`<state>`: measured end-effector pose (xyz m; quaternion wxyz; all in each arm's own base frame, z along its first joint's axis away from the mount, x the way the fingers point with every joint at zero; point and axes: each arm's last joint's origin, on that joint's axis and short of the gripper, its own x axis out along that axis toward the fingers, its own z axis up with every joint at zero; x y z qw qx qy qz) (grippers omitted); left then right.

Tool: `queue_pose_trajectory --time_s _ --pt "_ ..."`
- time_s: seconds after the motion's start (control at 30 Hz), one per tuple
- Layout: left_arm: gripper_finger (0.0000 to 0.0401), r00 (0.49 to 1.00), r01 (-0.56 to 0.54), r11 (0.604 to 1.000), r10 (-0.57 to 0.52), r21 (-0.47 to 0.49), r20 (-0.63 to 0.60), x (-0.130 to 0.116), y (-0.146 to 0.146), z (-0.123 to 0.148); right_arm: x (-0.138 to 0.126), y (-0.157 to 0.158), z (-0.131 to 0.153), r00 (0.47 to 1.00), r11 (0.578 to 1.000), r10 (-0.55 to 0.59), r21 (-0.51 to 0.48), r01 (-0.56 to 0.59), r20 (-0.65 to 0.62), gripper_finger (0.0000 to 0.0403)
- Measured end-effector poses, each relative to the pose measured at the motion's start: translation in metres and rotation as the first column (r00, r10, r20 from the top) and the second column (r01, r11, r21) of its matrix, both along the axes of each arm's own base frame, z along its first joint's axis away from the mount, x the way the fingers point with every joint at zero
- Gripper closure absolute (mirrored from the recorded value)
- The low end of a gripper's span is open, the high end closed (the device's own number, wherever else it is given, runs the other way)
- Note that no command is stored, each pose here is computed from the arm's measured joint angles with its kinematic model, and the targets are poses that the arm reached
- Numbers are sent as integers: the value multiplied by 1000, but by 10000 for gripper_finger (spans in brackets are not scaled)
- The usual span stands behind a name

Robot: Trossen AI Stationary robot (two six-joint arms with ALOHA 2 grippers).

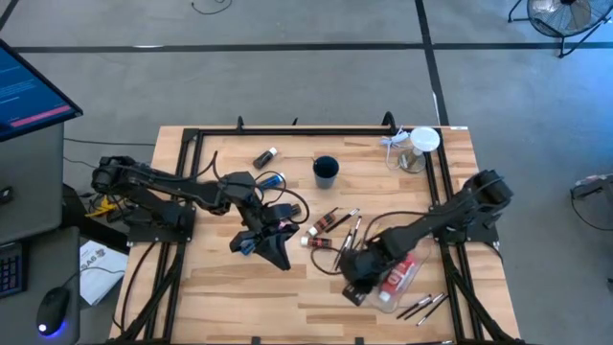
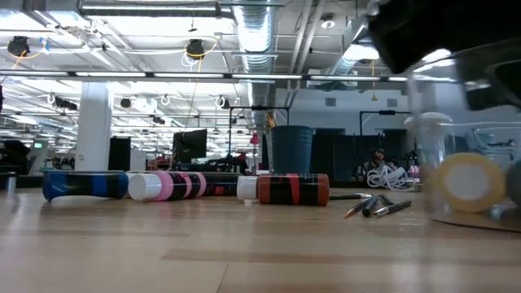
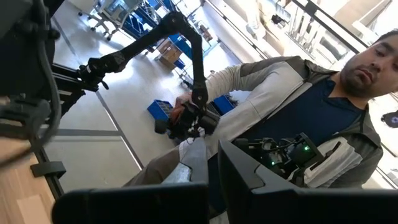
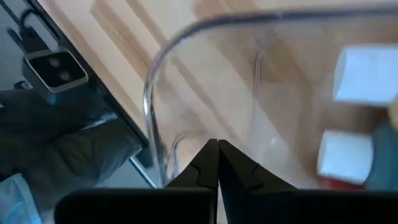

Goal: Pick & Place Paint Supplies
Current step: Move the transparent bin to the bottom center of the table

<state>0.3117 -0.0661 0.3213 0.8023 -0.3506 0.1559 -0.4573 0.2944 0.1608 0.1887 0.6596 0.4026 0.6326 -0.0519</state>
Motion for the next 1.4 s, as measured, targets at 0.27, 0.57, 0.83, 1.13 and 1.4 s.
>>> queue_pose_trajectory --time_s 0.27,0.57,0.83,1.13,1.4 --pt "400 1000 1 1000 -1 -1 -7 0 0 0 56 -12 1 992 998 62 -24 -60 106 403" --pt "400 999 37 999 -37 -2 0 -4 -11 2 118 -21 0 968 990 138 -69 -126 208 403" --pt "400 981 11 1000 -11 6 191 -35 -12 38 155 -26 13 903 964 246 -181 -192 353 403" --pt "400 919 -69 997 77 -35 385 -83 3 84 123 -56 85 921 902 147 -430 25 361 403" --pt "400 921 -79 996 88 -39 380 -83 3 84 27 -78 119 965 810 -226 -576 109 -136 403"
